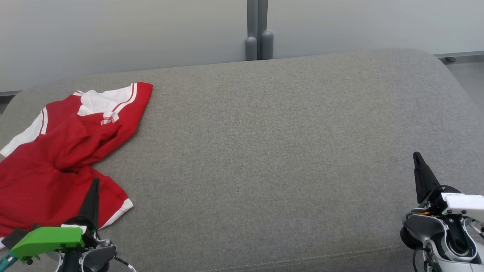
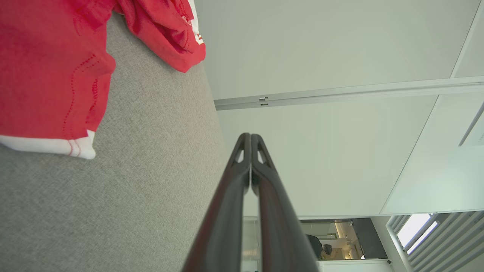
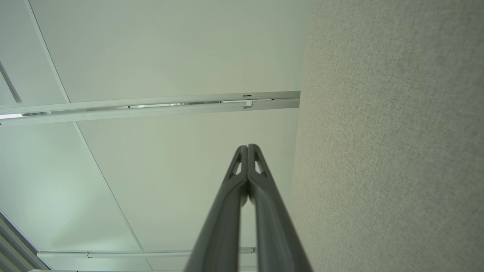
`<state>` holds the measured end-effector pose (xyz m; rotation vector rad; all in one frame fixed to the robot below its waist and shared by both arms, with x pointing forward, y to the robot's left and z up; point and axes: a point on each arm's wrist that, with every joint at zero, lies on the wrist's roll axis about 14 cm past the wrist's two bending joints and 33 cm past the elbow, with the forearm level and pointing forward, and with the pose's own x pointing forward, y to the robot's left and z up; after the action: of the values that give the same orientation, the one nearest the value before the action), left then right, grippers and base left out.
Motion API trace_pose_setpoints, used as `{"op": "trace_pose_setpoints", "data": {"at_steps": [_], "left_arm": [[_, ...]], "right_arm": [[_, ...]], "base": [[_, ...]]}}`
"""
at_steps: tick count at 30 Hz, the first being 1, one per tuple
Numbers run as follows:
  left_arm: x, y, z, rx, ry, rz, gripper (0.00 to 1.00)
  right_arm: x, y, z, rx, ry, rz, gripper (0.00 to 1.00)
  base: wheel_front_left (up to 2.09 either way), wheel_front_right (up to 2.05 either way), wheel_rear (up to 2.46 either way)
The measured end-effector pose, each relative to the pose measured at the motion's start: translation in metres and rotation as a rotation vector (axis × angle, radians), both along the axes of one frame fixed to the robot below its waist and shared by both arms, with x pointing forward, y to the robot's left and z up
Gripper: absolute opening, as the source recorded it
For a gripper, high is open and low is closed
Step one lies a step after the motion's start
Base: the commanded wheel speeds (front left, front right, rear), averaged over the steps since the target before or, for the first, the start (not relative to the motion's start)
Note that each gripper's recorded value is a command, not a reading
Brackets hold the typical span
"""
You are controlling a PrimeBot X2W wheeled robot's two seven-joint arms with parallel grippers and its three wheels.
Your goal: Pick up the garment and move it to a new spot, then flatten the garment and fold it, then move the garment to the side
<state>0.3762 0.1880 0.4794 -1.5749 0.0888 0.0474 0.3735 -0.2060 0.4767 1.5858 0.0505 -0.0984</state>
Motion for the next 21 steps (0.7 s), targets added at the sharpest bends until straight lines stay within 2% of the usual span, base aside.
{"op": "trace_pose_setpoints", "data": {"at_steps": [15, 16, 21], "left_arm": [[0.0, 0.0, 0.0, 0.0, 0.0, 0.0, 0.0], [0.0, 0.0, 0.0, 0.0, 0.0, 0.0, 1.0], [-0.016, -0.006, -0.03, -0.026, 0.093, 0.001, 1.0]], "right_arm": [[0.0, 0.0, 0.0, 0.0, 0.0, 0.0, 0.0], [0.0, 0.0, 0.0, 0.0, 0.0, 0.0, 1.0], [-0.018, 0.006, -0.032, 0.028, 0.096, -0.002, 1.0]], "base": [[0.0, 0.0, 0.0], [0.0, 0.0, 0.0], [0.0, 0.0, 0.0]]}}
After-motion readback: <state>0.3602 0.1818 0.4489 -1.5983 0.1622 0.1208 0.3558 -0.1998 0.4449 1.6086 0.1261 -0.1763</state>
